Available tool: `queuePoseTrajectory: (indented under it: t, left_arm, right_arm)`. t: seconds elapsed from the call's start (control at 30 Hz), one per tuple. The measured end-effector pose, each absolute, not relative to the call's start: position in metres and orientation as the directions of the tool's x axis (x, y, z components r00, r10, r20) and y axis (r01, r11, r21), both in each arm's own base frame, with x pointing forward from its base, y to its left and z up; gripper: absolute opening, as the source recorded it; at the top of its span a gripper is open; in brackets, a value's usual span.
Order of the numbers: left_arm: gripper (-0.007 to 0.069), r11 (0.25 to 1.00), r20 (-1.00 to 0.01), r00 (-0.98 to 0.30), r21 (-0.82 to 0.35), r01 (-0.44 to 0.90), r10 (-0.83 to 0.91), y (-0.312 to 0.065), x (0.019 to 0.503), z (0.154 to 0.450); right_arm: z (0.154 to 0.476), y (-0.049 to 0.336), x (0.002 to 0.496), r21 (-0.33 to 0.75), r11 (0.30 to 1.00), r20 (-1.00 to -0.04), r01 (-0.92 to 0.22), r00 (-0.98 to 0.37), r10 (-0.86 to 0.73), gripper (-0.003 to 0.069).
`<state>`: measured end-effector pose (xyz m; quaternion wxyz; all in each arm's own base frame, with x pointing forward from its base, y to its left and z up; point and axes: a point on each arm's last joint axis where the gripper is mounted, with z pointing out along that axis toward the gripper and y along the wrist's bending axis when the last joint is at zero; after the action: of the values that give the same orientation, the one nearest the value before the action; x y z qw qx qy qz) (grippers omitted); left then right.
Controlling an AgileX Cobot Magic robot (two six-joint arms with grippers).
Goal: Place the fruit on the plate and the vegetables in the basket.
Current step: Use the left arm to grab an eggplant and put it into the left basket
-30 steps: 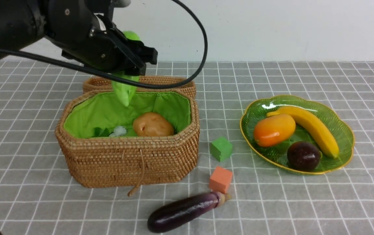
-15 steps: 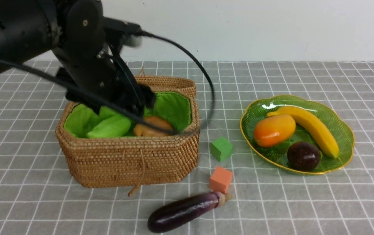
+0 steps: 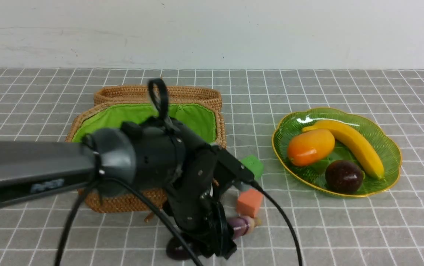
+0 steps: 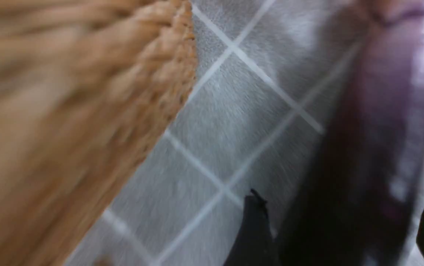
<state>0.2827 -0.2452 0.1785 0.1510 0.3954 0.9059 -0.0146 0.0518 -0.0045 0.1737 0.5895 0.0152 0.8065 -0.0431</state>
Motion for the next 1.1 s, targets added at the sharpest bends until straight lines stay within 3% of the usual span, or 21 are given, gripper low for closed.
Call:
queuePoseTrajectory:
  t: [0.13, 0.27, 0.37, 0.4, 0.43, 0.47, 0.53, 0.63, 0.77, 0.83, 0.97, 1.03, 1.1]
  left_arm:
    - [0.0419, 0.68, -0.231, -0.649, 0.091, 0.728, 0.725, -0.245, 0.283, 0.166]
    - [0.0417, 0.684, -0.239, -0.652, 0.089, 0.724, 0.72, -0.244, 0.281, 0.192]
    - [0.0417, 0.684, -0.41, -0.598, 0.095, 0.723, 0.689, -0.241, 0.276, 0.254]
    - [0.0417, 0.683, -0.423, -0.591, 0.098, 0.724, 0.687, -0.24, 0.275, 0.258]
    - [0.0417, 0.684, -0.532, -0.538, 0.113, 0.721, 0.654, -0.234, 0.269, 0.292]
    - [0.0417, 0.685, -0.547, -0.529, 0.117, 0.719, 0.649, -0.233, 0.268, 0.296]
    - [0.0417, 0.719, -0.714, -0.423, 0.162, 0.675, 0.558, -0.21, 0.261, 0.35]
    - [0.0417, 0.822, -0.839, -0.352, 0.18, 0.54, 0.415, -0.171, 0.271, 0.387]
    - [0.0417, 0.921, -0.878, -0.394, 0.118, 0.372, 0.272, -0.133, 0.295, 0.39]
    - [0.0417, 0.963, -0.864, -0.468, 0.065, 0.262, 0.186, -0.111, 0.32, 0.367]
    - [0.0417, 0.969, -0.815, -0.549, 0.061, 0.24, 0.187, -0.11, 0.343, 0.327]
    - [0.0417, 0.958, -0.766, -0.598, 0.081, 0.276, 0.237, -0.124, 0.356, 0.293]
    - [0.0437, 0.943, -0.739, -0.607, 0.113, 0.314, 0.291, -0.136, 0.359, 0.278]
  right_arm:
    - [0.174, -0.005, 0.052, -0.052, 0.996, -0.952, 0.075, -0.305, -0.026, 0.0239]
    - [0.174, -0.005, 0.052, -0.052, 0.996, -0.952, 0.075, -0.305, -0.026, 0.0239]
    - [0.174, -0.005, 0.052, -0.052, 0.996, -0.952, 0.075, -0.305, -0.026, 0.0239]
    - [0.174, -0.005, 0.052, -0.052, 0.996, -0.952, 0.075, -0.305, -0.026, 0.0239]
    - [0.174, -0.005, 0.052, -0.052, 0.996, -0.952, 0.075, -0.305, -0.026, 0.0239]
    - [0.174, -0.005, 0.052, -0.052, 0.996, -0.952, 0.075, -0.305, -0.026, 0.0239]
    - [0.174, -0.005, 0.052, -0.052, 0.996, -0.952, 0.075, -0.305, -0.026, 0.0239]
    - [0.174, -0.005, 0.052, -0.052, 0.996, -0.952, 0.075, -0.305, -0.026, 0.0239]
    - [0.174, -0.005, 0.052, -0.052, 0.996, -0.952, 0.075, -0.305, -0.026, 0.0239]
    - [0.174, -0.005, 0.052, -0.052, 0.996, -0.952, 0.075, -0.305, -0.026, 0.0239]
    - [0.174, -0.005, 0.052, -0.052, 0.996, -0.952, 0.075, -0.305, -0.026, 0.0239]
    - [0.174, -0.005, 0.052, -0.052, 0.996, -0.952, 0.075, -0.305, -0.026, 0.0239]
    - [0.174, -0.005, 0.052, -0.052, 0.996, -0.952, 0.075, -0.305, -0.026, 0.0239]
